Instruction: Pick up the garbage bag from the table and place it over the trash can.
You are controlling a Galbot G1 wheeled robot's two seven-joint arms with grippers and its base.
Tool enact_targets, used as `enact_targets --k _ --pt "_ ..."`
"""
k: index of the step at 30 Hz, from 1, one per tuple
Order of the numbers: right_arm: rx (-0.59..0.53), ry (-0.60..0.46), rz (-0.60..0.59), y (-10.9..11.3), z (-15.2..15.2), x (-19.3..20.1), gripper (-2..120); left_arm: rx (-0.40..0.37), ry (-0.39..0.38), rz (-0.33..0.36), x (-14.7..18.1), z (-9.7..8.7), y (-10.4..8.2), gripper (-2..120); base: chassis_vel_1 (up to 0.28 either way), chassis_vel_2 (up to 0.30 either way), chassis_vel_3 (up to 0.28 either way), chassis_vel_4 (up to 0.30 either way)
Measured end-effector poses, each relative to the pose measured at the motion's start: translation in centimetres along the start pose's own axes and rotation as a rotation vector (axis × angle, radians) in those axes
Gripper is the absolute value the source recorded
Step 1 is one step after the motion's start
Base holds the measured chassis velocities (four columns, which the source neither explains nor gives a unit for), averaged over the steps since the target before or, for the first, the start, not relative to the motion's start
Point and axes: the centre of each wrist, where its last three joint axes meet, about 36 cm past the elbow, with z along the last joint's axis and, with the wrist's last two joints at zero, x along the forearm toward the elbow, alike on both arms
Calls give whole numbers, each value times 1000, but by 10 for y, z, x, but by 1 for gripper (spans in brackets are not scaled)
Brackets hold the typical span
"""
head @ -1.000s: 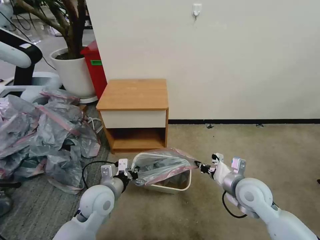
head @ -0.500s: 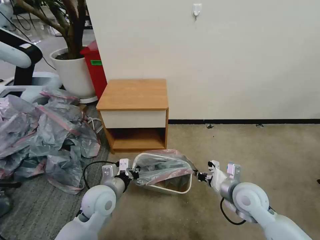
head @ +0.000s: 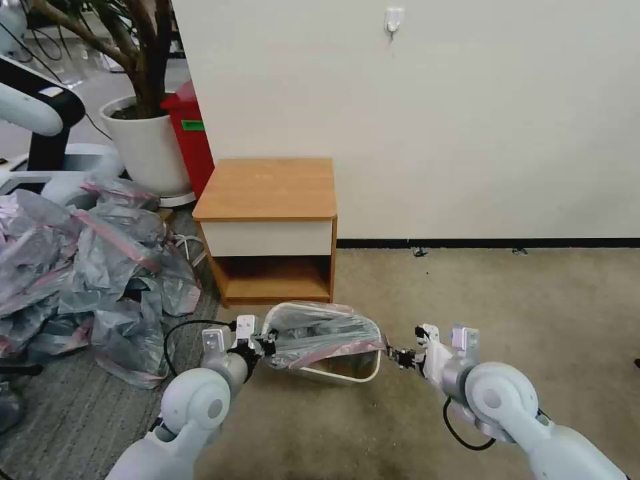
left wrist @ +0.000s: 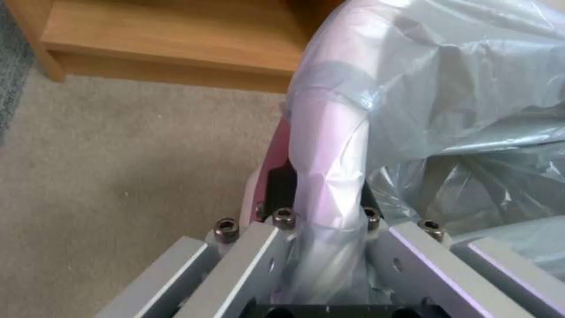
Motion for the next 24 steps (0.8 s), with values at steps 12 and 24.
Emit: enact_targets --k 12,24 --pt "53 -108 32 4 -25 22 103 -11 -43 -23 0 -13 9 3 0 0 0 0" --pt "-45 -251 28 -1 -57 47 114 5 -57 -27 -2 -13 10 3 0 0 0 0"
